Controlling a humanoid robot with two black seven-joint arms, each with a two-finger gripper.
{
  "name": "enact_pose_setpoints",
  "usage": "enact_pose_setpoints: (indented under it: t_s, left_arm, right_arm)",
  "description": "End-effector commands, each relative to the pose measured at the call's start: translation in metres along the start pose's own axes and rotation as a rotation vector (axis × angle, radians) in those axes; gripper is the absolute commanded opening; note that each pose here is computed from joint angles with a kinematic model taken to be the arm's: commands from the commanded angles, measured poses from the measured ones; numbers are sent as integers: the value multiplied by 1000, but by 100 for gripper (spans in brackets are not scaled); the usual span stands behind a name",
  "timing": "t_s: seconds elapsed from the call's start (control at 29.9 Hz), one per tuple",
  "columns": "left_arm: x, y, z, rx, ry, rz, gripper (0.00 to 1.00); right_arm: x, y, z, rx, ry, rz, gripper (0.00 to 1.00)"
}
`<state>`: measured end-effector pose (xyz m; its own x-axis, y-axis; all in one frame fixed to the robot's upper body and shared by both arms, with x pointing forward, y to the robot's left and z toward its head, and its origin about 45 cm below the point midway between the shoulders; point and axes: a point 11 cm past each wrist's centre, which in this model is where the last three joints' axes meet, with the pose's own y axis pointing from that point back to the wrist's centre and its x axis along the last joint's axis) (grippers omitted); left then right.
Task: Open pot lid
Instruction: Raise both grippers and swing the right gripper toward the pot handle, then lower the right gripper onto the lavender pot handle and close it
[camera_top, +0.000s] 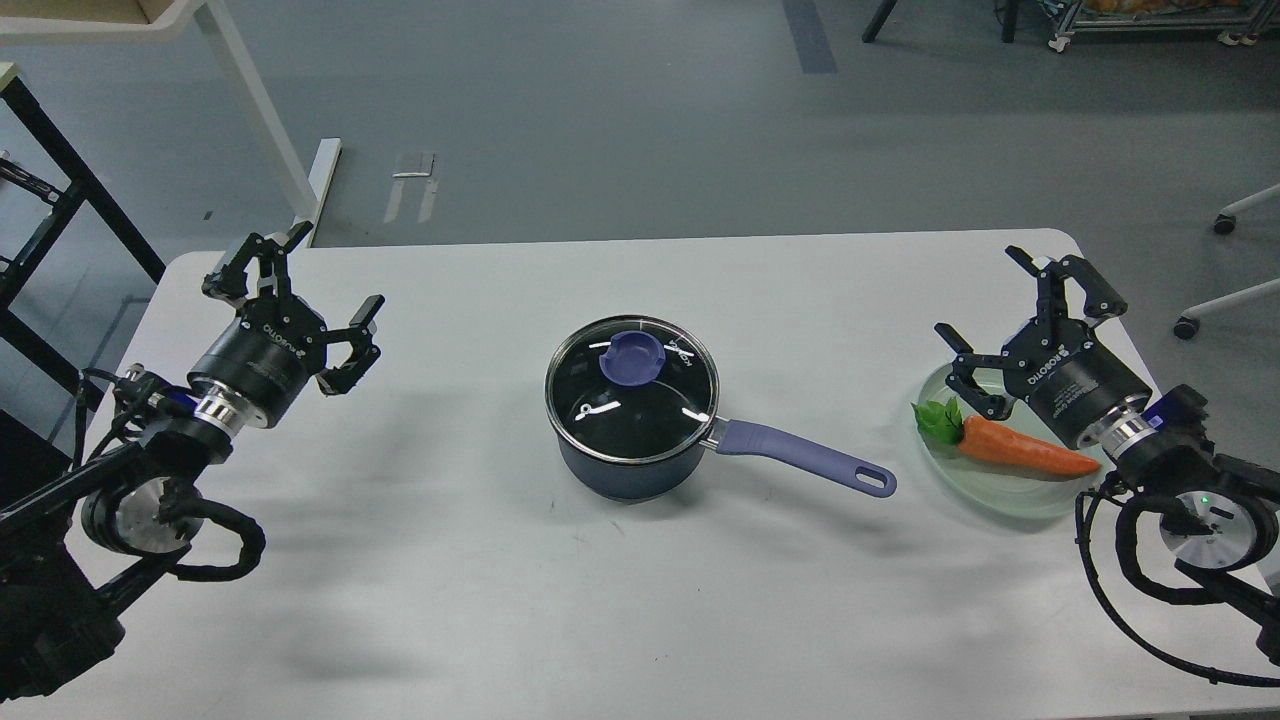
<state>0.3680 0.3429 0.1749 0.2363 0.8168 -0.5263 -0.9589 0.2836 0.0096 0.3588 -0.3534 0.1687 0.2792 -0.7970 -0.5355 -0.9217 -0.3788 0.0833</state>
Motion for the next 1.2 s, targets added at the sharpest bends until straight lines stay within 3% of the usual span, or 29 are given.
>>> enact_pose_setpoints:
  t_s: [0.0,0.27,0.43,0.67,0.9,1.17]
  left_arm:
    - [2,1,2,-10,-1,4,99]
    - [16,3,13,2,-56,31,99]
    - [27,-1,36,-35,-98,50,99]
    - [10,-18,58,-98,-174,-15,99]
    - [-10,-32,67,-95,-272,-90,99]
    - [-34,-36,67,-95,-263,-163,99]
  right_arm:
    - [0,-1,-1,4,3,4,99]
    - [2,0,-15,12,45,2,99]
    - [-9,-4,-54,-28,317,-84,99]
    - [-64,-12,-100,-69,803,-290,99]
    - [-122,0,-76,-107,1351,-575,99]
    - [-117,15,-16,-271,1802,-889,99]
